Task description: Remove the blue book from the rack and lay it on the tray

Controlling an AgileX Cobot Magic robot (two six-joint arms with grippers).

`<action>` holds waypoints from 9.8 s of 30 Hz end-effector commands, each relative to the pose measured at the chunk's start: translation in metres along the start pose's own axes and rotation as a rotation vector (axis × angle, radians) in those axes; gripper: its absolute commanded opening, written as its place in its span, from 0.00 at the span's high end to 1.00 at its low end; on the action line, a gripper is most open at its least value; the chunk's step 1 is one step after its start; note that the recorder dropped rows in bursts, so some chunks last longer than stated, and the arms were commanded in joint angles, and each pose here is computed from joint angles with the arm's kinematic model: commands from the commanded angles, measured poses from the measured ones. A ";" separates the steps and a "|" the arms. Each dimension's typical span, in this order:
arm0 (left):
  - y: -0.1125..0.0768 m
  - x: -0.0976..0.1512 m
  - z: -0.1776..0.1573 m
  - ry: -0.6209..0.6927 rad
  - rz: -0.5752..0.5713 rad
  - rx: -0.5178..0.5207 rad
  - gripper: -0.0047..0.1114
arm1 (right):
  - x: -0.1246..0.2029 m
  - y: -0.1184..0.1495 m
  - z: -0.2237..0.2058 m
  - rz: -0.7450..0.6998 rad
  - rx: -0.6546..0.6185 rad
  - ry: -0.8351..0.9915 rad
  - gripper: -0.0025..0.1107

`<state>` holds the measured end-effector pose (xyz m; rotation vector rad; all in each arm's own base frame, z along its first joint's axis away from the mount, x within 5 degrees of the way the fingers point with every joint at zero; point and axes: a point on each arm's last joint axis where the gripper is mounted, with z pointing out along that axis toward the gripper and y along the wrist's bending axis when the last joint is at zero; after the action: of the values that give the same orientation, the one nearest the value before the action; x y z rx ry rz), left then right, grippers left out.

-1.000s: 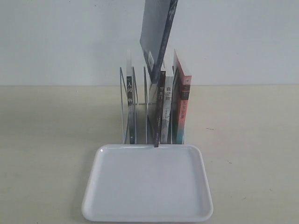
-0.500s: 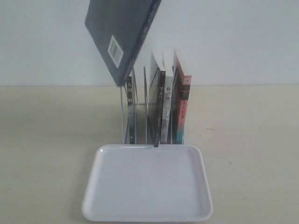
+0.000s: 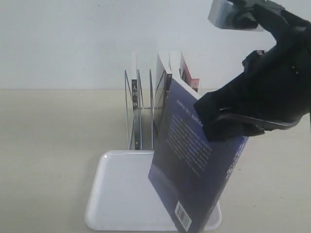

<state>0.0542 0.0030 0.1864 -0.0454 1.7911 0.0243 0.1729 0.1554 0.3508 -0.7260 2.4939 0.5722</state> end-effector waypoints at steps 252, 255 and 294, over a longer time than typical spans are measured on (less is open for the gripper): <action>0.000 0.001 0.000 -0.002 0.007 0.007 0.91 | 0.200 -0.052 -0.068 0.084 0.562 -1.049 0.97; 0.000 0.001 0.000 -0.002 0.007 0.007 0.91 | 0.202 -0.056 -0.059 0.092 0.545 -1.039 0.97; 0.000 0.001 0.000 -0.002 0.007 0.007 0.91 | 0.238 -0.087 0.021 0.150 0.548 -0.775 0.97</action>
<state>0.0542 0.0030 0.1864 -0.0454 1.7911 0.0243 0.0528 0.0081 0.1803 -0.0620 1.8505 0.1577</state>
